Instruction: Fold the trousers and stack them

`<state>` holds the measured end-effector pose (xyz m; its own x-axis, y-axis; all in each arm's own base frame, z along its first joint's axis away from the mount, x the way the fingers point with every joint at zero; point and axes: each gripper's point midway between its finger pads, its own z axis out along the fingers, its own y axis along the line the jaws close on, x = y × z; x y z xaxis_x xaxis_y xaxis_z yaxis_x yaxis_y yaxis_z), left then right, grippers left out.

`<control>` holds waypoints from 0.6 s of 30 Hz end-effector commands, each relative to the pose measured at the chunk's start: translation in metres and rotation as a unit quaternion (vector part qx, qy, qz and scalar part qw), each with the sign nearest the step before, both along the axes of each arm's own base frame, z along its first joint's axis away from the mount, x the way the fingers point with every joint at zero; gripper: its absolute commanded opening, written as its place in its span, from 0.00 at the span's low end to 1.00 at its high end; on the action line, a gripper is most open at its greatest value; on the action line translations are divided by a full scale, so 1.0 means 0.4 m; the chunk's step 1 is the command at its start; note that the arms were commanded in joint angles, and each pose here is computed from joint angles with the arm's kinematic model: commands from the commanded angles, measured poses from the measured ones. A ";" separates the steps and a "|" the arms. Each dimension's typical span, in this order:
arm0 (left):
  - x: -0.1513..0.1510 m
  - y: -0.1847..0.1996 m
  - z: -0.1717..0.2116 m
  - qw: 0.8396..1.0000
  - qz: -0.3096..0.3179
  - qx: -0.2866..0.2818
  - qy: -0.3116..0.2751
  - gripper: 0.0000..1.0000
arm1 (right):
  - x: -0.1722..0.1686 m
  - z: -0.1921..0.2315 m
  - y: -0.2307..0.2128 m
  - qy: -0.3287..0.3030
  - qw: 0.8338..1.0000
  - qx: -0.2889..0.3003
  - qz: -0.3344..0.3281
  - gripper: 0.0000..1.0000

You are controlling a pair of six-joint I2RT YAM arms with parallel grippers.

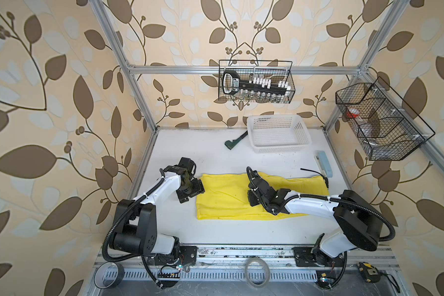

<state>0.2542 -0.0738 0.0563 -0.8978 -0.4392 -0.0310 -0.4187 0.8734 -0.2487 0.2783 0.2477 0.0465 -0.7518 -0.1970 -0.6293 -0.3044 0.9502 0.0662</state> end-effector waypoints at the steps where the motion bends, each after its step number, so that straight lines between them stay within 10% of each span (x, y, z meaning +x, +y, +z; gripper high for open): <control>1: -0.009 -0.049 -0.036 0.998 -0.014 -0.054 0.024 0.77 | -0.020 -0.046 -0.011 0.013 1.000 -0.002 0.006 0.39; 12: -0.057 -0.035 -0.114 0.996 -0.005 -0.039 0.081 0.57 | -0.047 -0.097 -0.035 0.032 0.999 -0.003 0.002 0.39; 18: -0.041 -0.060 -0.090 0.995 -0.004 -0.067 0.069 0.26 | -0.048 -0.098 -0.030 0.032 0.999 0.000 0.004 0.39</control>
<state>0.2408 -0.0921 0.0195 -0.8982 -0.4222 0.1225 -0.4394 0.8523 -0.2837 0.2706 0.2416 0.0268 -0.7540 -0.1824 -0.6310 -0.3044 0.9483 0.0897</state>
